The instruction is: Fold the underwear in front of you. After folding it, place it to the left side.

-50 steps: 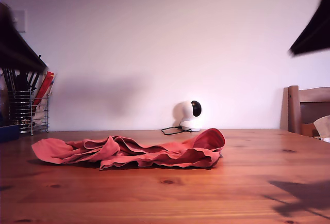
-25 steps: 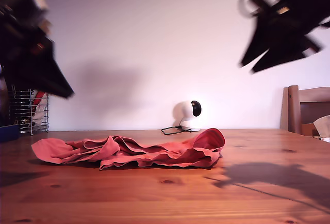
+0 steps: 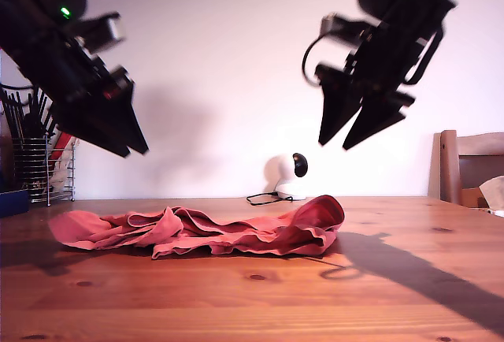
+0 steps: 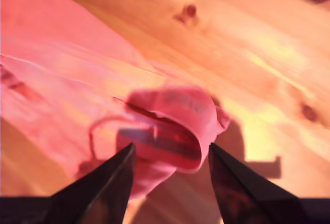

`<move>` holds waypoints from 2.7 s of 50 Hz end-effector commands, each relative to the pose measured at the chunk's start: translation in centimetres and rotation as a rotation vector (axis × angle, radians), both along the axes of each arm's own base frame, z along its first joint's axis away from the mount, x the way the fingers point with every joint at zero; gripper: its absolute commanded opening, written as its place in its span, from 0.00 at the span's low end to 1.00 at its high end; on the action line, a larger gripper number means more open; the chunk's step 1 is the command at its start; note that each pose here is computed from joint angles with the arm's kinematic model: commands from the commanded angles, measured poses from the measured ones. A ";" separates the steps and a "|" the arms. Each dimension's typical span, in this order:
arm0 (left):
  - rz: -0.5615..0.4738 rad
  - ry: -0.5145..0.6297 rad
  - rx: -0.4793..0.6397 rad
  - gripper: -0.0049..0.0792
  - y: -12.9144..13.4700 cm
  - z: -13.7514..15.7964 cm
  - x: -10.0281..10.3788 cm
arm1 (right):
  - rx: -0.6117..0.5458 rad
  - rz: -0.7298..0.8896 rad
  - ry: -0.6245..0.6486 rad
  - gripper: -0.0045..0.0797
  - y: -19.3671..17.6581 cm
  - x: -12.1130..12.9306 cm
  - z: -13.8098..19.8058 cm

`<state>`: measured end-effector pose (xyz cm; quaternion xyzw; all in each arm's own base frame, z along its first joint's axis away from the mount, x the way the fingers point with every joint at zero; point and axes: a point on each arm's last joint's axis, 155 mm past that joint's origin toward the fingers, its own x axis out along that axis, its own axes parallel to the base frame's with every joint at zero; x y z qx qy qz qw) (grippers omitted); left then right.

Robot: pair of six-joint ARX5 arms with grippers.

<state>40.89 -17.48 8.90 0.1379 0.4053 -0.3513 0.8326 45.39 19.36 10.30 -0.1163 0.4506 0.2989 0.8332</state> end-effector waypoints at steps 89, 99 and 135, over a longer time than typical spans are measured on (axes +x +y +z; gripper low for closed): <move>-0.061 0.051 0.113 0.70 -1.8 -6.3 0.9 | -0.226 0.047 -0.015 0.39 -0.7 3.4 -7.2; -0.084 0.006 0.237 0.70 -0.6 -7.2 1.4 | -0.225 0.047 -0.016 0.39 -0.6 3.4 -7.2; -0.104 0.003 0.086 0.69 -3.7 -4.0 1.9 | -0.216 0.044 -0.037 0.39 -0.6 3.9 -6.9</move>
